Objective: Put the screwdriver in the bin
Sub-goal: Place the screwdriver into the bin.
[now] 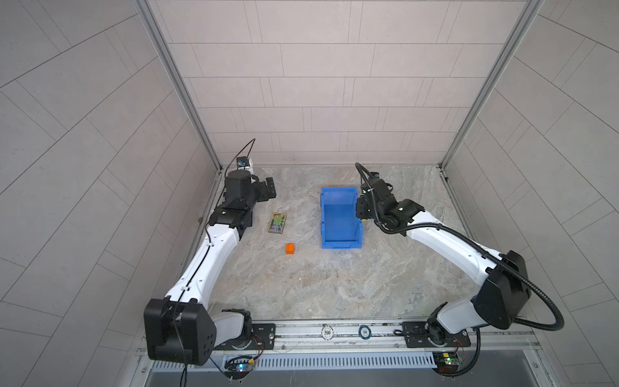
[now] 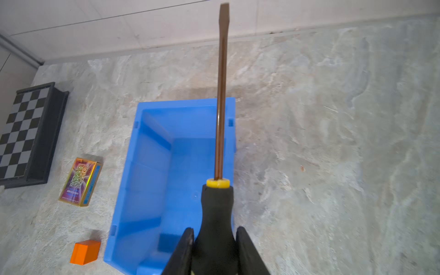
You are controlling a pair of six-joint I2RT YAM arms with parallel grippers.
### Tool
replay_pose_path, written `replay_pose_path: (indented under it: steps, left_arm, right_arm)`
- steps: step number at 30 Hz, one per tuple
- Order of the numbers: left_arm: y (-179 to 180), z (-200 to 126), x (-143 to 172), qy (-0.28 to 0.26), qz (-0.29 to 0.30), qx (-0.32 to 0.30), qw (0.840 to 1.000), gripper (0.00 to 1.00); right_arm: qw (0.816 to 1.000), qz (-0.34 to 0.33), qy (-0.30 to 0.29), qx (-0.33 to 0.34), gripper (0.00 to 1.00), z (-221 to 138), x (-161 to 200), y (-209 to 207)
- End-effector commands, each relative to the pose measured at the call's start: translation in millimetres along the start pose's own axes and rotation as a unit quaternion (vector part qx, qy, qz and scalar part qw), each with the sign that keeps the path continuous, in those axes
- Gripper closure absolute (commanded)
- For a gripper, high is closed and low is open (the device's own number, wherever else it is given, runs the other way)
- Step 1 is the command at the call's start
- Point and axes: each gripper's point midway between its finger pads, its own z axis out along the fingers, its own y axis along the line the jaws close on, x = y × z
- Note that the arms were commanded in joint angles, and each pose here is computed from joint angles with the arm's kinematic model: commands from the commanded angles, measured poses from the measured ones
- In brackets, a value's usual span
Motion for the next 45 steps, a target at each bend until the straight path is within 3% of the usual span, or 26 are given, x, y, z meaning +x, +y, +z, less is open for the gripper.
replay_pose_path:
  steps: [1,6,12,30,45]
  left_arm:
    - [4.3,-12.4,-20.2,-0.024,0.004,-0.009,1.000,0.00]
    - [6.1,-13.1,-20.4,-0.023,0.007,-0.013,1.000,0.00]
    - [6.8,-13.8,-21.4,-0.024,0.009,-0.014,1.000,0.00]
    - [9.2,-12.8,-20.1,-0.022,0.009,-0.019,1.000,0.00]
    - [9.7,-10.5,-18.0,-0.018,0.011,-0.021,1.000,0.00]
  right_arm:
    - [0.999,-0.039,0.026,-0.012,0.73,15.2,12.1,26.8]
    - [0.996,-0.060,0.064,-0.026,0.72,46.4,36.3,52.9]
    - [0.992,-0.082,0.093,-0.017,0.71,71.7,59.7,54.5]
    - [0.974,-0.195,0.119,0.001,0.68,100.1,82.4,44.4]
    - [0.966,-0.219,0.136,0.035,0.66,125.0,97.6,24.1]
